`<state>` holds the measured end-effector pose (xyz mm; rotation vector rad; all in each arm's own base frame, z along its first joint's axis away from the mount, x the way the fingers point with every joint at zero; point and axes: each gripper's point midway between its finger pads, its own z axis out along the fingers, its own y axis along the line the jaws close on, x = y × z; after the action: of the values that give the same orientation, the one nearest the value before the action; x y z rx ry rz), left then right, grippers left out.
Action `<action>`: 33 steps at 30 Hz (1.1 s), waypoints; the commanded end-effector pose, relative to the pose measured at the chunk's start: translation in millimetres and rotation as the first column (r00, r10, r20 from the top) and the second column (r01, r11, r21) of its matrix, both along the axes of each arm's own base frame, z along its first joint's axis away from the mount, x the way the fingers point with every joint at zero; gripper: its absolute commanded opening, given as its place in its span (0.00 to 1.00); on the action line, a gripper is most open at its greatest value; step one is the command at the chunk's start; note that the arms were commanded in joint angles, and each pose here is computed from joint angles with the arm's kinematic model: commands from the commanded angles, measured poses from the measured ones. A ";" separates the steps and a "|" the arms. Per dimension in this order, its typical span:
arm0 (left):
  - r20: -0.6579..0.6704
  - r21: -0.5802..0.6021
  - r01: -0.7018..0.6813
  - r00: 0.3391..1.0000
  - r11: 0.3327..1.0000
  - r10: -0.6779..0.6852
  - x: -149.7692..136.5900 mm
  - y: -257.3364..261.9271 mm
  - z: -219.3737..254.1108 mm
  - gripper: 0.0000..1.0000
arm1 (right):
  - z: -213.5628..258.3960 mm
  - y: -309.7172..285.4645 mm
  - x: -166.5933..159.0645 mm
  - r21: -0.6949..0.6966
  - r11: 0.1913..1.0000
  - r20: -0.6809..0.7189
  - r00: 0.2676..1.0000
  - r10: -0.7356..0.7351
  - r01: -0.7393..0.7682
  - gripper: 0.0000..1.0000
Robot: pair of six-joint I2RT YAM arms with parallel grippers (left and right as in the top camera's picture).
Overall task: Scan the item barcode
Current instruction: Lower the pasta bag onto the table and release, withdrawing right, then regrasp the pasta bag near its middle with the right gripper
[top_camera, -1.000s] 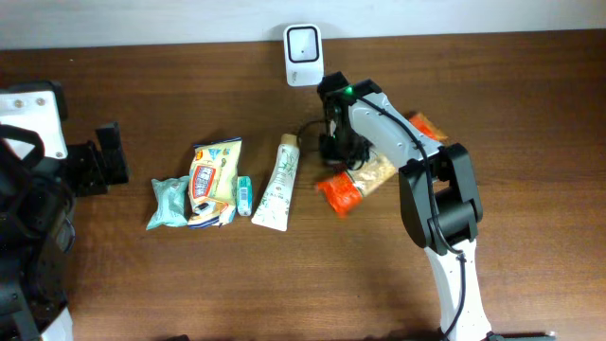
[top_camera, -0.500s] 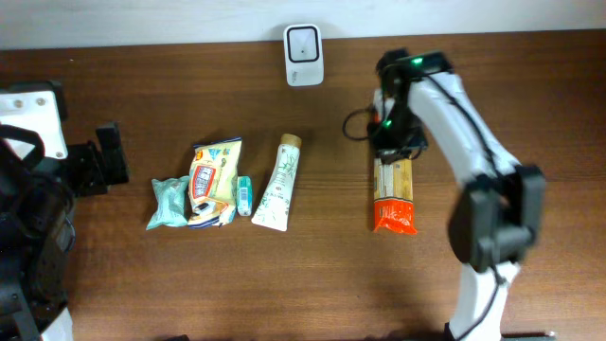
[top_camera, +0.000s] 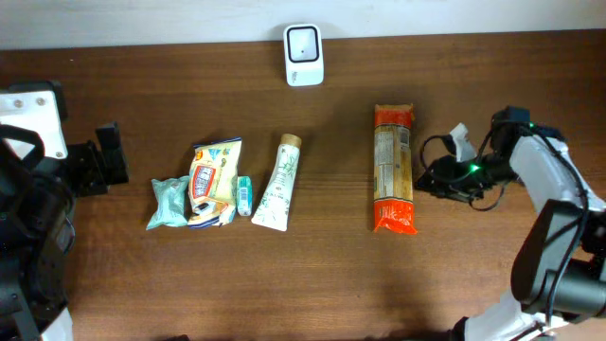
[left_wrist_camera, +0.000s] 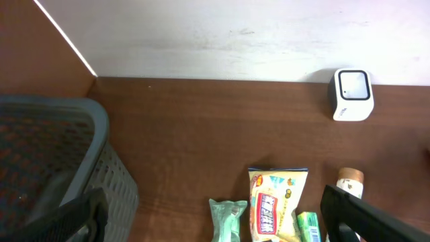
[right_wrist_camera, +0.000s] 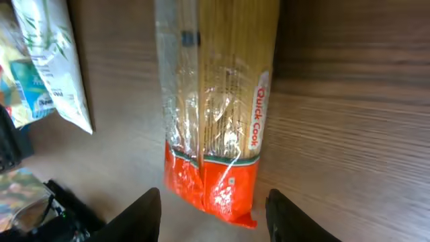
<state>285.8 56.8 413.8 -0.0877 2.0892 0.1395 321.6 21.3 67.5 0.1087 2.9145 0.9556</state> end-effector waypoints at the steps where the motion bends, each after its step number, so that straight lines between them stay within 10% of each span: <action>1: 0.008 0.020 -0.002 1.000 1.000 0.002 -1.7 1.9 3.9 0.99 | -27.8 22.9 2.7 0.041 0.999 -0.063 0.998 0.024 -0.021 0.50; 15: 0.008 0.020 -0.002 1.000 1.000 0.002 -1.7 1.9 3.9 0.99 | -110.3 36.7 8.4 0.039 0.999 -0.167 0.986 0.024 -0.018 0.57; 18: 0.008 0.020 -0.002 1.000 1.000 0.002 -1.7 1.9 3.9 0.99 | -110.1 37.1 8.6 0.042 0.999 -0.168 0.985 0.023 -0.016 0.04; 22: 0.008 0.020 -0.002 1.000 1.000 0.002 -1.7 1.9 3.9 0.99 | -74.3 33.3 21.6 0.024 1.000 -0.157 0.988 0.006 -0.002 0.04; 26: 0.008 0.020 -0.001 1.000 1.000 0.001 -1.7 1.8 3.9 0.99 | -11.7 12.7 20.9 -0.226 0.974 -0.140 0.990 -0.012 -0.020 0.04; 29: 0.008 0.020 -0.002 1.000 1.000 0.002 -1.7 1.9 3.9 0.99 | 6.3 19.8 -14.8 -0.606 0.763 -0.268 0.961 0.071 -0.225 0.04; 33: 0.008 0.020 -0.002 1.000 1.000 0.002 -1.7 1.9 3.9 0.99 | 5.0 64.5 -23.7 -0.667 0.665 -0.264 0.941 0.211 -0.337 0.09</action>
<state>285.8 56.8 413.8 -0.0877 2.0892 0.1395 287.4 92.2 60.1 -0.3552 3.3378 -0.1525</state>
